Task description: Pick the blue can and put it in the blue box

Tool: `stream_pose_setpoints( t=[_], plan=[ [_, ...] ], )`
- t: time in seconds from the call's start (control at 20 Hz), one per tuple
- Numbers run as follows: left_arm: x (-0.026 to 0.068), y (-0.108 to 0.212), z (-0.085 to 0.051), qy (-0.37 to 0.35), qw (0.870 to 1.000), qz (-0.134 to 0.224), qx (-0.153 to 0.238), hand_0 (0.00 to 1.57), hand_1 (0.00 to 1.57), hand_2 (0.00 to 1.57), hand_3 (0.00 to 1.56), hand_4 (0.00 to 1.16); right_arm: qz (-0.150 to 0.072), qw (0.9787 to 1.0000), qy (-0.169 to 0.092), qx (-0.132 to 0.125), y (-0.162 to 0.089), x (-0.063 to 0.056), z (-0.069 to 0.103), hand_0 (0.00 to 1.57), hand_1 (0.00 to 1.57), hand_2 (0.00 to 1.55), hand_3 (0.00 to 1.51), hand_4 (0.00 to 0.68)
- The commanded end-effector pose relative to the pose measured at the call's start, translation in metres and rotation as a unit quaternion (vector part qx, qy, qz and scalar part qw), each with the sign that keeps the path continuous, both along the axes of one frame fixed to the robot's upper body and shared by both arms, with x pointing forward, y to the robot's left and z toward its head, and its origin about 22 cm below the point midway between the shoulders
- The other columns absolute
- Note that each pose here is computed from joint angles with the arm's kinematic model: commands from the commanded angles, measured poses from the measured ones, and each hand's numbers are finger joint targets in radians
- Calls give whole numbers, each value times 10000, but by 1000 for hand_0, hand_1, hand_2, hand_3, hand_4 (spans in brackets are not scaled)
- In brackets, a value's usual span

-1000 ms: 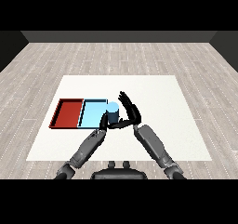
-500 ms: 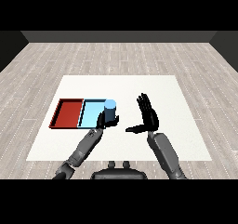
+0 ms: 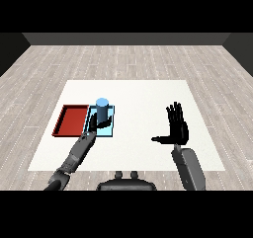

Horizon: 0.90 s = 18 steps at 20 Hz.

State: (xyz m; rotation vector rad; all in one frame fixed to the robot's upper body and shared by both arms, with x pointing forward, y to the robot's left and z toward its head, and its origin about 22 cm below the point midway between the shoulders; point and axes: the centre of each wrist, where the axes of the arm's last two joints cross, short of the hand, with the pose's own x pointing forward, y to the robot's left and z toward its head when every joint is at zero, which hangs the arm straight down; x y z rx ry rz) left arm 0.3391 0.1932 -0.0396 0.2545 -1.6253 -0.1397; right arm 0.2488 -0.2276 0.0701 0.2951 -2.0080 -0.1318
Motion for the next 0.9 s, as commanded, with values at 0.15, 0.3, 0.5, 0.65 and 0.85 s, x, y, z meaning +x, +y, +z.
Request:
stream_pose_setpoints(
  t=[0.15, 0.3, 0.5, 0.65, 0.85],
  plan=[
    [188, 776, -76, 883, 9921, 845, 268, 1571, 1571, 1571, 1502, 1090, -252, 9997, 12, -63, -38, -118, 58, 0, 0, 0, 0, 0],
    [345, 823, 22, 1264, 9851, 1043, 514, 1571, 1571, 1571, 1508, 1058, -260, 9997, -6, -39, -274, 47, 84, 0, 0, 0, 0, 0],
    [289, 964, -106, 1677, 9707, 1388, 1017, 1571, 1571, 1571, 1444, 1033, -326, 9989, 320, -62, -90, 126, -224, 0, 0, 0, 0, 0],
    [360, 895, -105, 2146, 9603, 1453, 1032, 1571, 1571, 1536, 1413, 966, -400, 9986, 322, 160, -230, 167, -131, 0, 0, 0, 0, 0],
    [429, 572, -135, 2577, 9455, 1406, 1409, 1571, 1571, 1467, 1188, 938, -364, 9985, 397, 13, -63, 173, -218, 0, 0, 0, 0, 0]
  ],
)
